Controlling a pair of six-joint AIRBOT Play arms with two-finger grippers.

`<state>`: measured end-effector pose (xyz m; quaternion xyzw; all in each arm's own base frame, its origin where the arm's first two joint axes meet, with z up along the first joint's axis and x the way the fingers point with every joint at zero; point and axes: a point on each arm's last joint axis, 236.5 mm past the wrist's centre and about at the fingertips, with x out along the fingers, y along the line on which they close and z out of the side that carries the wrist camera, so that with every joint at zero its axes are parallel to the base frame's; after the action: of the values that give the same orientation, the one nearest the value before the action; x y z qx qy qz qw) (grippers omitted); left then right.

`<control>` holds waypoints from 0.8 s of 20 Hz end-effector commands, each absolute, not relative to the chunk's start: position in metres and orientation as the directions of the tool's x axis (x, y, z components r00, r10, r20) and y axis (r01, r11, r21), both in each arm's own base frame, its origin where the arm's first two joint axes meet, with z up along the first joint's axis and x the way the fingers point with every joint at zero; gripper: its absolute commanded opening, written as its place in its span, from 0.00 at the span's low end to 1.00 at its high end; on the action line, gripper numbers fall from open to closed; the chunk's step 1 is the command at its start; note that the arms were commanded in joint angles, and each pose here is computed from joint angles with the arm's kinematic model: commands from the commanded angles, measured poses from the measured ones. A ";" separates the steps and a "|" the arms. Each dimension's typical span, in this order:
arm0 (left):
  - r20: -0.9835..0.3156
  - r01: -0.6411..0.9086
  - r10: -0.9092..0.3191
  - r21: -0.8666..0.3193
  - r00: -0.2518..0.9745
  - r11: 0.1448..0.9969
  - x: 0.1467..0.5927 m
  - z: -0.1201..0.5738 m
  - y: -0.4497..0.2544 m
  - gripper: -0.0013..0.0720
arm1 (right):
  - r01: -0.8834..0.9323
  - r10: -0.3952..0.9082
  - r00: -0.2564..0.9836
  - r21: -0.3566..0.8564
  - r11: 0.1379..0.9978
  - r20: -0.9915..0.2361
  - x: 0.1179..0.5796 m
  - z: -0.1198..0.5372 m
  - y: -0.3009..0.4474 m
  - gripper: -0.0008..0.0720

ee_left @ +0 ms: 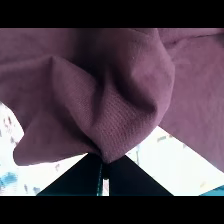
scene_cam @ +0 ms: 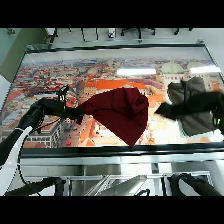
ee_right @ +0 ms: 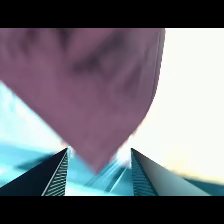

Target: Fold the shirts.

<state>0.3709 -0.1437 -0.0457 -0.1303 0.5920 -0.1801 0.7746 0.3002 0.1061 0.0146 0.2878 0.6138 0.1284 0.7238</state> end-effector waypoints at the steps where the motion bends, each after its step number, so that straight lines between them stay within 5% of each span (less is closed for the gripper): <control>1: -0.872 0.134 -0.436 -0.416 0.222 0.900 0.371 -0.044 -0.142 0.04 | 0.331 0.642 0.208 0.671 0.664 -0.738 0.249 -0.041 0.138 0.61; 10: -0.875 0.143 -0.441 -0.419 0.198 0.897 0.365 -0.045 -0.145 0.04 | 0.369 0.613 0.043 0.582 0.724 -0.789 0.220 -0.122 0.197 0.61; 14: -0.875 0.143 -0.442 -0.420 0.196 0.896 0.365 -0.045 -0.146 0.04 | 0.318 0.613 0.090 0.606 0.729 -0.785 0.244 -0.117 0.219 0.61; 15: -0.876 0.143 -0.442 -0.421 0.192 0.896 0.364 -0.045 -0.146 0.04 | 0.298 0.613 0.110 0.615 0.730 -0.782 0.253 -0.112 0.224 0.58; 16: -0.876 0.143 -0.443 -0.422 0.188 0.895 0.363 -0.045 -0.146 0.04 | 0.276 0.616 0.132 0.626 0.730 -0.777 0.264 -0.107 0.230 0.32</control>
<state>0.3653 -0.1453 -0.0452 -0.1237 0.6036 -0.1909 0.7642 0.2406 0.2149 -0.1131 0.3492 0.6691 0.1169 0.6455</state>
